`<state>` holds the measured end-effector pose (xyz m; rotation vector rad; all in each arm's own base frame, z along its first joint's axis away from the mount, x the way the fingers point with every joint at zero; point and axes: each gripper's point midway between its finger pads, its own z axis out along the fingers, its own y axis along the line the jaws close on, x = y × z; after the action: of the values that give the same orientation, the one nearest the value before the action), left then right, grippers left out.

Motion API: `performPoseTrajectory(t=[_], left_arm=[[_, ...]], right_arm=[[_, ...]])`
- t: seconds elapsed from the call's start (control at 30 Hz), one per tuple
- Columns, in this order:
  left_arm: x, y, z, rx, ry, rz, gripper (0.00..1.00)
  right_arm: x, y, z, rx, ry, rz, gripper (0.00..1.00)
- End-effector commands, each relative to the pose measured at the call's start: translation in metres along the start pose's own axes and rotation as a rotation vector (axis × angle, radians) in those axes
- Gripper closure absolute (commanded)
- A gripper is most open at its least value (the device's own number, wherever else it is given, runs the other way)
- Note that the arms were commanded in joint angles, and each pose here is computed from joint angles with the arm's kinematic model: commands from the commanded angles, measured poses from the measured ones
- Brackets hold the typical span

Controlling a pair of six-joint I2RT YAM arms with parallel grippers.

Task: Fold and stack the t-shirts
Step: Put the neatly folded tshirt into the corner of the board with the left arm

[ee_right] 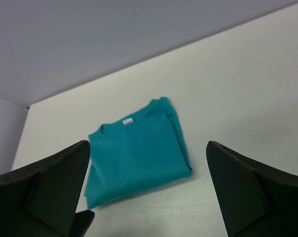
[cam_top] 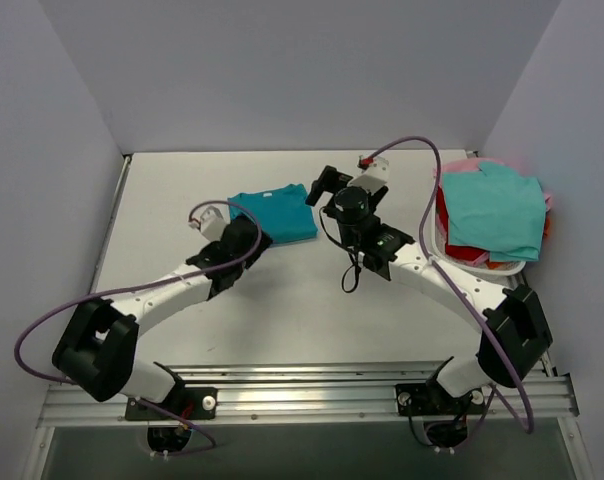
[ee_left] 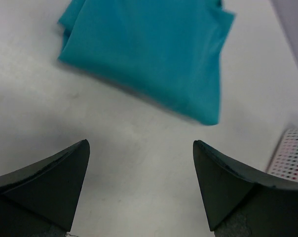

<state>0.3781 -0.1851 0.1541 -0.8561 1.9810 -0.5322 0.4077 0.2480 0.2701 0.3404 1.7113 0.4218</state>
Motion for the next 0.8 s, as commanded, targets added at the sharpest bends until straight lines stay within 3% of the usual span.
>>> performPoseTrajectory(t=[0.0,0.23,0.57,0.77], left_arm=[[0.040,0.007,-0.002,-0.008,-0.060,-0.243,0.06],[0.086,0.023,0.036,-0.050,-0.123,-0.399,0.06],[0.087,0.033,0.080,-0.071,-0.212,-0.493,0.06],[0.095,0.046,0.115,-0.083,-0.165,-0.541,0.06]], right_arm=[[-0.015,-0.032,-0.025,0.113,-0.027,0.034,0.00],[-0.029,-0.053,-0.065,0.103,-0.037,0.052,0.00],[-0.040,-0.062,-0.084,0.100,-0.065,0.054,0.00],[-0.039,-0.059,-0.081,0.093,-0.064,0.051,0.00]])
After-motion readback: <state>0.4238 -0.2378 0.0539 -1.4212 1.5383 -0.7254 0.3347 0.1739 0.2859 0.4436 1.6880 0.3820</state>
